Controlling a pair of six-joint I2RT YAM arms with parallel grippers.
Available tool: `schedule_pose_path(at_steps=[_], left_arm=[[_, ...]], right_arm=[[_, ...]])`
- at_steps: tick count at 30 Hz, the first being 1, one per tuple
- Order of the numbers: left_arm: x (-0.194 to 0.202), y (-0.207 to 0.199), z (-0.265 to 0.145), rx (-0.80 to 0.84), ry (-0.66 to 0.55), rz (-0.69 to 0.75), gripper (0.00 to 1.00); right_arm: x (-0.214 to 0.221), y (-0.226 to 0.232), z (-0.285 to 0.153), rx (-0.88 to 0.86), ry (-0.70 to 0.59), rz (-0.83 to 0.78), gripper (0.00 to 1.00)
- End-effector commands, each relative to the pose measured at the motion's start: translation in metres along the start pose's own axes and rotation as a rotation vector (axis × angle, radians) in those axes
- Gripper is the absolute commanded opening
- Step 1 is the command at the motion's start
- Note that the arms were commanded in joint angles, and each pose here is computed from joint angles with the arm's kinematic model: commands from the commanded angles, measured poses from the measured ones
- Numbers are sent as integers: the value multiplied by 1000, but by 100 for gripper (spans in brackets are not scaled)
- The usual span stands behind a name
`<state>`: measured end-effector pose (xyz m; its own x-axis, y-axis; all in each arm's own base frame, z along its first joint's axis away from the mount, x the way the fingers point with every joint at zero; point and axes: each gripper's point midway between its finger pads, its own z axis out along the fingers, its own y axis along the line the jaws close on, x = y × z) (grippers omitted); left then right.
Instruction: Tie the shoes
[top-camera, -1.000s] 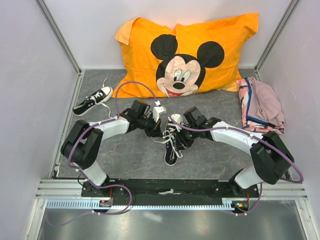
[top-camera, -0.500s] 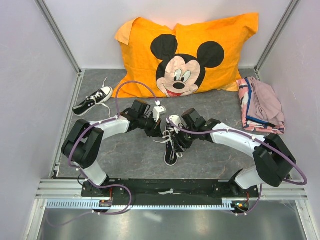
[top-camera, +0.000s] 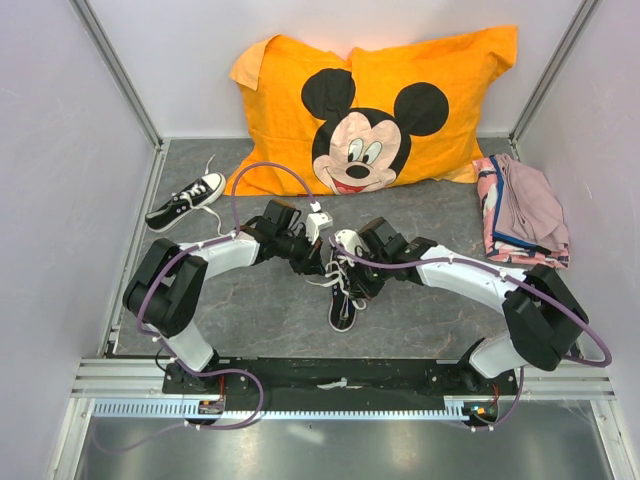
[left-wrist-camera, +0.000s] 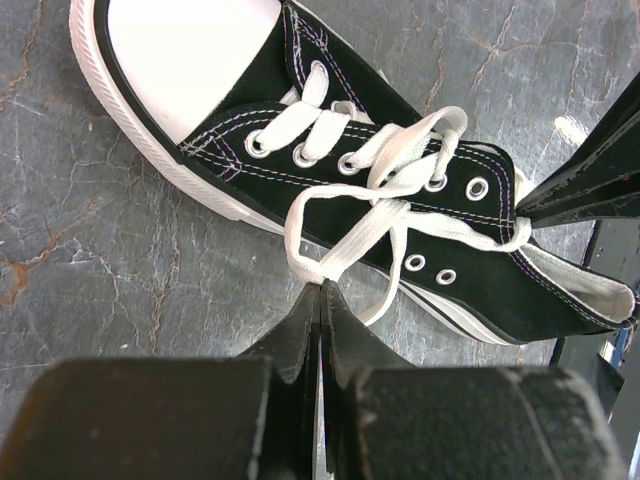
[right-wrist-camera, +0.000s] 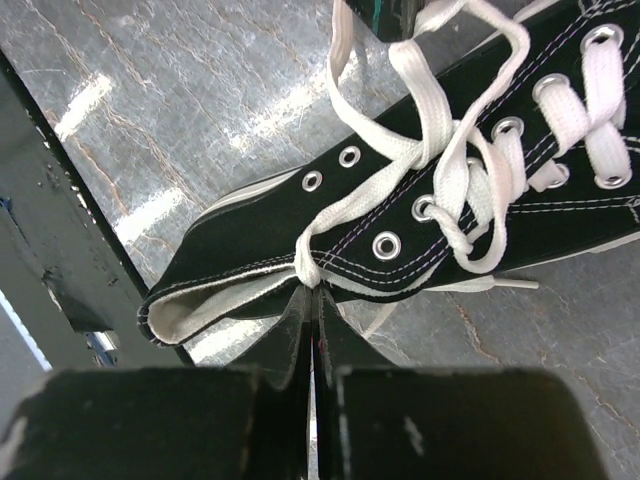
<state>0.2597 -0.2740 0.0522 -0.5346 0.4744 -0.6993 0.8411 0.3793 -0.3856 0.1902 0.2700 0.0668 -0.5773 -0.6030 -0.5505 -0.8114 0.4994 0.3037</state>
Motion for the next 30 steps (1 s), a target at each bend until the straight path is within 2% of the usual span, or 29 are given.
schedule_pose_path(at_steps=[1, 7, 10, 11, 12, 17, 20, 22, 23, 25, 26, 30], left_arm=[[-16, 3, -2, -14, -34, 0, 2], [-17, 1, -7, -12, -51, 6, 3], [-18, 1, -13, -21, -61, -4, 19], [-21, 1, -16, -25, -74, -4, 32], [-19, 3, -21, -32, -84, -19, 37], [-25, -6, -46, -24, -172, 7, 59], [-25, -15, -62, -32, -232, 40, 62], [-39, -30, -75, -10, -307, 147, 63], [-39, -33, -76, -11, -333, 170, 68], [-45, -43, -81, 7, -369, 213, 70], [-44, -46, -80, 12, -378, 232, 74], [-48, -53, -74, 15, -391, 267, 78]], right_arm=[[-21, 4, -6, -2, -45, -13, 0], [-35, 11, -21, -16, -94, -6, 0], [-40, 11, -27, -18, -116, 7, 0], [-40, 12, -28, -22, -120, 9, 0], [-41, 11, -29, -23, -124, 11, 0], [-48, 7, -31, -37, -146, 79, 0], [-51, 4, -29, -51, -155, 112, 0], [-52, 3, -28, -60, -161, 133, 0], [-53, 2, -27, -64, -160, 159, 0], [-57, 0, -28, -82, -177, 187, 0], [-58, -1, -27, -92, -182, 205, 0], [-64, -4, -27, -115, -210, 282, 0]])
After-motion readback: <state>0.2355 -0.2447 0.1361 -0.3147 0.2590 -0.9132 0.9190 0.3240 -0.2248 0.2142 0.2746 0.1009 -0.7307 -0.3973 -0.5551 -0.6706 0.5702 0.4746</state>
